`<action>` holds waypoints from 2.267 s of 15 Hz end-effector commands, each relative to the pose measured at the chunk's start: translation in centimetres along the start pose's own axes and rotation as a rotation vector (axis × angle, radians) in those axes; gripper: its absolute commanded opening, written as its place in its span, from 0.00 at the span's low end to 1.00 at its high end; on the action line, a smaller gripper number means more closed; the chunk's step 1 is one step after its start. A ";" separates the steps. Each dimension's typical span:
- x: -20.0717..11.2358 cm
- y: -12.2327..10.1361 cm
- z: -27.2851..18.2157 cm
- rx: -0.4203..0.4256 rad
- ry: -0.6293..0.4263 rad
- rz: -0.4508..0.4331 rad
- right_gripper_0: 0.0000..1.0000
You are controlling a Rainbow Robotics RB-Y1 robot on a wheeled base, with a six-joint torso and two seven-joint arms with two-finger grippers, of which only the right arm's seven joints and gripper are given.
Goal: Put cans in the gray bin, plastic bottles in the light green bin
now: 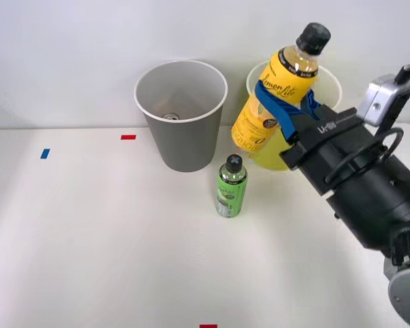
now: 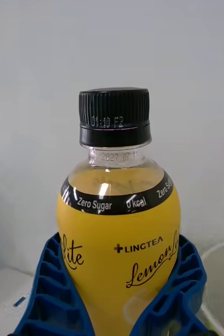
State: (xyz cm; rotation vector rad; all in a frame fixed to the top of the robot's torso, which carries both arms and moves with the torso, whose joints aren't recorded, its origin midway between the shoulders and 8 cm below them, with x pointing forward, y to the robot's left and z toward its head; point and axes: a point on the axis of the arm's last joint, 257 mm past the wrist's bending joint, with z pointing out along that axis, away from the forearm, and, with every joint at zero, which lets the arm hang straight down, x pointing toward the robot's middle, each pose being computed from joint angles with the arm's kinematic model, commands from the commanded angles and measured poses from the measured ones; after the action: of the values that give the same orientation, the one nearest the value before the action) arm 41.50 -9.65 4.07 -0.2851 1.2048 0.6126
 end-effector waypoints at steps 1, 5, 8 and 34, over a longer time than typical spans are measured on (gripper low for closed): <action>0.3 -3.5 3.3 0.046 -0.026 -0.010 0.00; -0.3 -7.8 8.6 0.098 -0.047 -0.048 0.00; -0.2 -11.5 11.4 0.161 -0.032 -0.117 0.00; 1.2 -15.0 13.9 0.220 -0.049 -0.059 1.00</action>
State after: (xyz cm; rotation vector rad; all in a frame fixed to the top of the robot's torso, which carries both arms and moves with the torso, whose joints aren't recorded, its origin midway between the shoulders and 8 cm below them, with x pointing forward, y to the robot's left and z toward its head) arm 61.87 -14.41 6.09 -0.1393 1.2215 0.3986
